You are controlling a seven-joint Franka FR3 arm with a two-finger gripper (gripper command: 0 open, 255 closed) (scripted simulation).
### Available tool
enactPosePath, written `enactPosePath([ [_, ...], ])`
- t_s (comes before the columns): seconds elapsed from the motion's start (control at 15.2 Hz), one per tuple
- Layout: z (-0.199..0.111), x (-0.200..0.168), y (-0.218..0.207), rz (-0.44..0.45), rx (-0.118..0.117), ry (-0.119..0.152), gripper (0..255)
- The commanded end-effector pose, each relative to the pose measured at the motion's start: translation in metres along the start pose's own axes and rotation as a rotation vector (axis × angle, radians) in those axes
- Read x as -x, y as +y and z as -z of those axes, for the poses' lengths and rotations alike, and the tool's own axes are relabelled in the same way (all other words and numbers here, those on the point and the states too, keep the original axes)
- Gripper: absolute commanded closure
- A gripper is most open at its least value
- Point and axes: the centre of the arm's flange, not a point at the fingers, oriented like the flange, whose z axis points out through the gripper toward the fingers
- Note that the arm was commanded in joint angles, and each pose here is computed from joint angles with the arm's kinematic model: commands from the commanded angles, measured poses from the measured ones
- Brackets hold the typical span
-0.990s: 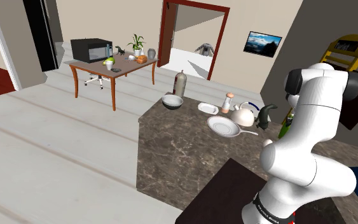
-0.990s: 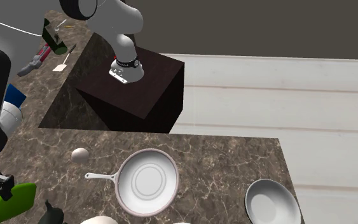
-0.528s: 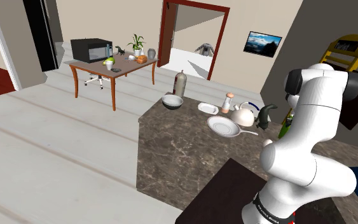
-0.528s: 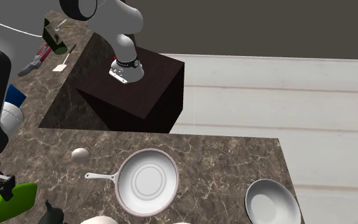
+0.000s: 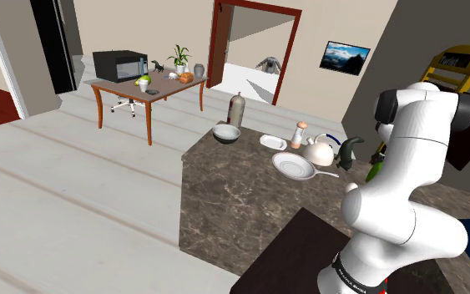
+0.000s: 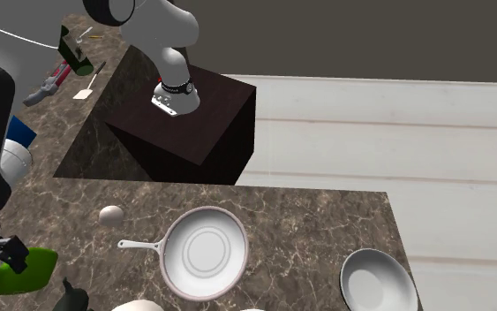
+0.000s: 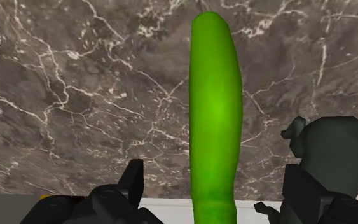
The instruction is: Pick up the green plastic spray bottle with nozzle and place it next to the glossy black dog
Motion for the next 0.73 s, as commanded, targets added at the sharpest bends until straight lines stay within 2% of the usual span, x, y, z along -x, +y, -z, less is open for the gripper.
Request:
enactPosePath([
  [0.0, 0.021, 0.000, 0.000, 0.000, 0.000, 0.001, 0],
  [0.13, 0.044, 0.000, 0.000, 0.000, 0.000, 0.001, 0],
  [0.66, 0.044, 0.000, 0.000, 0.000, 0.000, 0.001, 0],
])
